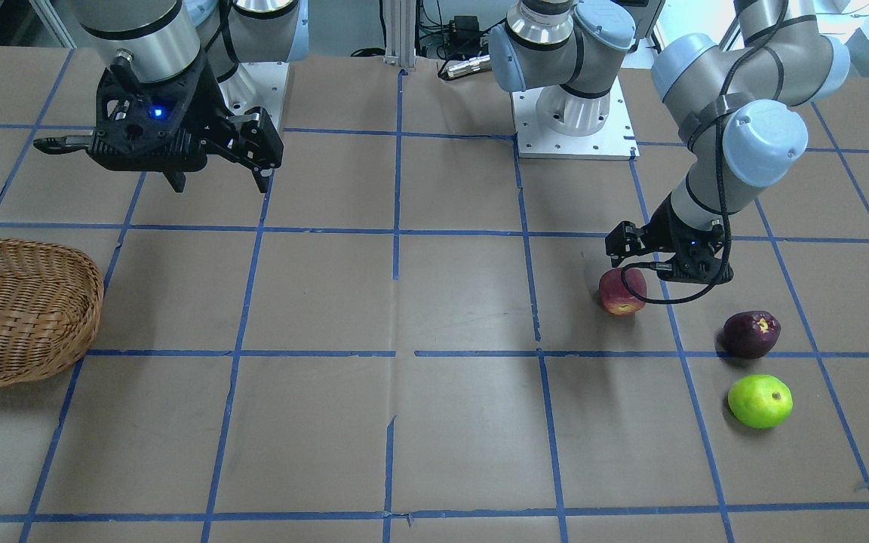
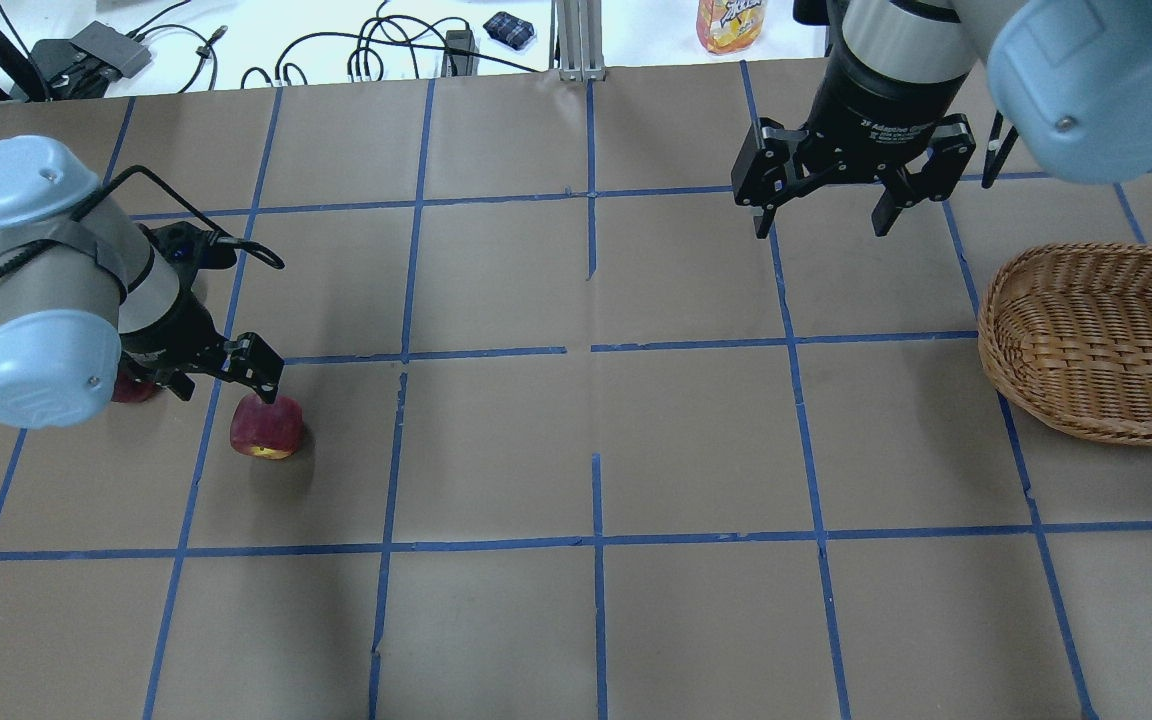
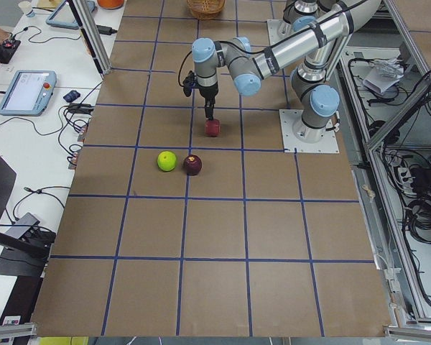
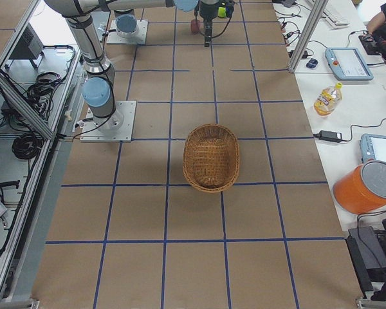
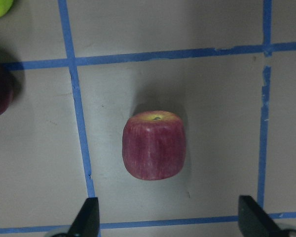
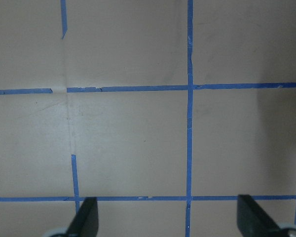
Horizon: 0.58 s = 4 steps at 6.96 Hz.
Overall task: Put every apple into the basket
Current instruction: 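Lower the left gripper onto the red apple and grasp it, then carry the red apple with the left gripper to the table center and release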
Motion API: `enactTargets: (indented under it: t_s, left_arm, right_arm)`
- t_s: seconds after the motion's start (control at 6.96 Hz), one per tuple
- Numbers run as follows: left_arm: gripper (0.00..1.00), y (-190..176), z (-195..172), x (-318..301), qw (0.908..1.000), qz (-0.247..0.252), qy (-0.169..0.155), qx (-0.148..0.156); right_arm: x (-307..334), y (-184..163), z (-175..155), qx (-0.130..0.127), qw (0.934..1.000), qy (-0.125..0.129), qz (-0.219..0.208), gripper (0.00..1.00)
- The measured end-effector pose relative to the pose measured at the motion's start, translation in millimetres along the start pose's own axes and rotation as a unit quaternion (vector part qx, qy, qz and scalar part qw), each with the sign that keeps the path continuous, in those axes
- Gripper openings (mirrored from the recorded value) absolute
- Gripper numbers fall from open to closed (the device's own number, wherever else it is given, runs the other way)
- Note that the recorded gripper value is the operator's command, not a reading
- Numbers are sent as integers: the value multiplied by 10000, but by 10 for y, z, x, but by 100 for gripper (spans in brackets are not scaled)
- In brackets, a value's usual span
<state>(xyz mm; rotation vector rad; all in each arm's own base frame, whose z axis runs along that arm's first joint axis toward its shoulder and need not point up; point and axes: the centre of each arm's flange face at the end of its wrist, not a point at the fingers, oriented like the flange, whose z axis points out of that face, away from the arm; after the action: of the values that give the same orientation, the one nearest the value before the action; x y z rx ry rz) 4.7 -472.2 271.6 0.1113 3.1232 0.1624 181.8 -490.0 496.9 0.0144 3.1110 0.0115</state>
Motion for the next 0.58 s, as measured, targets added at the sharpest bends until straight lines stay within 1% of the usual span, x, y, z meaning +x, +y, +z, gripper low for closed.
enactTargets:
  t_s: [0.29, 0.58]
  left_arm:
    - [100, -40, 302, -12, 10000, 13, 29, -93]
    - [100, -113, 527, -31, 10000, 8, 21, -96]
  right_arm:
    - [-4, 2, -2, 4, 10000, 0, -4, 100]
    - [1, 1, -3, 6, 10000, 1, -5, 100]
